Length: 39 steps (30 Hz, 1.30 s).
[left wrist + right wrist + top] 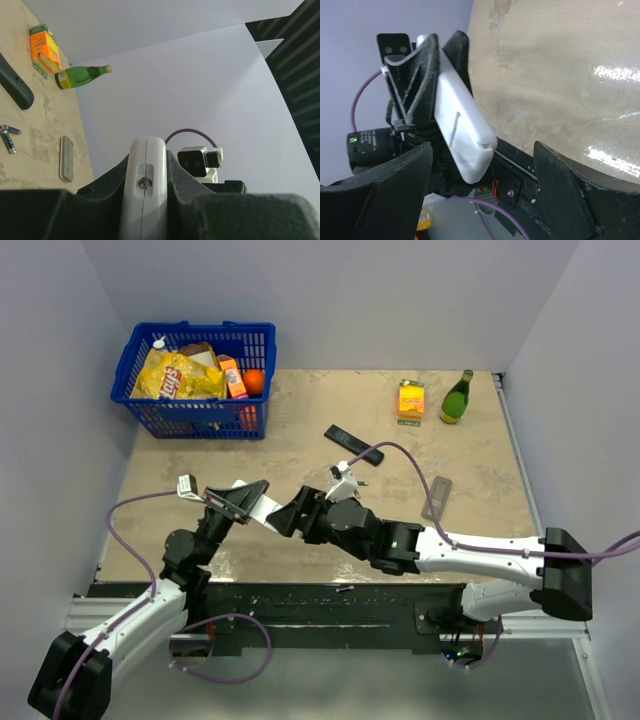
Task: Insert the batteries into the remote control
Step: Load the battery cover into the remote control.
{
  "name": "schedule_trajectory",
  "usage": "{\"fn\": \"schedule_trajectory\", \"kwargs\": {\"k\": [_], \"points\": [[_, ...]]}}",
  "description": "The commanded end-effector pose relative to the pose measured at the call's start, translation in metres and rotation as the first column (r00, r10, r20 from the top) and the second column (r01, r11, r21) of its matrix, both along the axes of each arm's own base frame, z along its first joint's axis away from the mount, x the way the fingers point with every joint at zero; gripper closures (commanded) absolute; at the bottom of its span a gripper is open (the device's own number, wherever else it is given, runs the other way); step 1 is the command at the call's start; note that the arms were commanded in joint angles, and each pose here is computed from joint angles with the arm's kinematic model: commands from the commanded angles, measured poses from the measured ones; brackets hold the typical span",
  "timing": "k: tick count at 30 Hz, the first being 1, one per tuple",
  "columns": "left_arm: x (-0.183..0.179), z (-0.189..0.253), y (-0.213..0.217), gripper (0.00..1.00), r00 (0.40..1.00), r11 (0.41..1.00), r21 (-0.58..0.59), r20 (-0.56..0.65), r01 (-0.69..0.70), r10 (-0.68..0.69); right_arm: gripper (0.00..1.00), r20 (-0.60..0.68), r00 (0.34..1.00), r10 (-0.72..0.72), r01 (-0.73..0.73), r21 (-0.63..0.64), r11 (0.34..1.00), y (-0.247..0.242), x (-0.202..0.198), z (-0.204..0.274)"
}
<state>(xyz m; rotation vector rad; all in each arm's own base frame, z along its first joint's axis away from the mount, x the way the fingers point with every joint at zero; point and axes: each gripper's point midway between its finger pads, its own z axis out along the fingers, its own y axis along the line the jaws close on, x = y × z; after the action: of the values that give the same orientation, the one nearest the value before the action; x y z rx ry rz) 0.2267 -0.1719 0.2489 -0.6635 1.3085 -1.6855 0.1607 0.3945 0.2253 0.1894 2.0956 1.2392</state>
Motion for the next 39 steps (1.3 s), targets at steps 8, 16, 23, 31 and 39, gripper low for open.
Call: {"fn": "schedule_trajectory", "kwargs": {"k": [8,16,23,31,39], "points": [[-0.004,-0.019,0.0,1.0,1.0,1.0,0.007,-0.021,0.007,-0.007,0.13,0.153,0.988,0.003,-0.018,0.101,0.995,-0.031,-0.005,0.026],[-0.002,-0.02,-0.006,1.0,1.0,0.998,0.068,-0.011,0.02,-0.019,0.47,0.165,0.986,0.009,-0.026,0.098,0.995,-0.036,-0.008,0.025],[0.001,-0.009,-0.009,1.0,0.999,0.99,0.14,0.046,0.002,-0.008,0.65,0.088,0.996,-0.008,0.004,0.044,0.999,-0.026,-0.003,0.019],[0.006,-0.01,-0.01,1.0,0.996,0.971,0.236,0.091,-0.036,0.015,0.74,-0.021,0.999,-0.031,0.03,-0.048,0.998,-0.023,-0.004,-0.001],[0.011,-0.011,-0.011,1.0,0.987,0.936,0.341,0.156,-0.081,0.028,0.74,-0.088,0.994,-0.059,0.049,-0.11,0.993,-0.025,-0.005,-0.016]]}}
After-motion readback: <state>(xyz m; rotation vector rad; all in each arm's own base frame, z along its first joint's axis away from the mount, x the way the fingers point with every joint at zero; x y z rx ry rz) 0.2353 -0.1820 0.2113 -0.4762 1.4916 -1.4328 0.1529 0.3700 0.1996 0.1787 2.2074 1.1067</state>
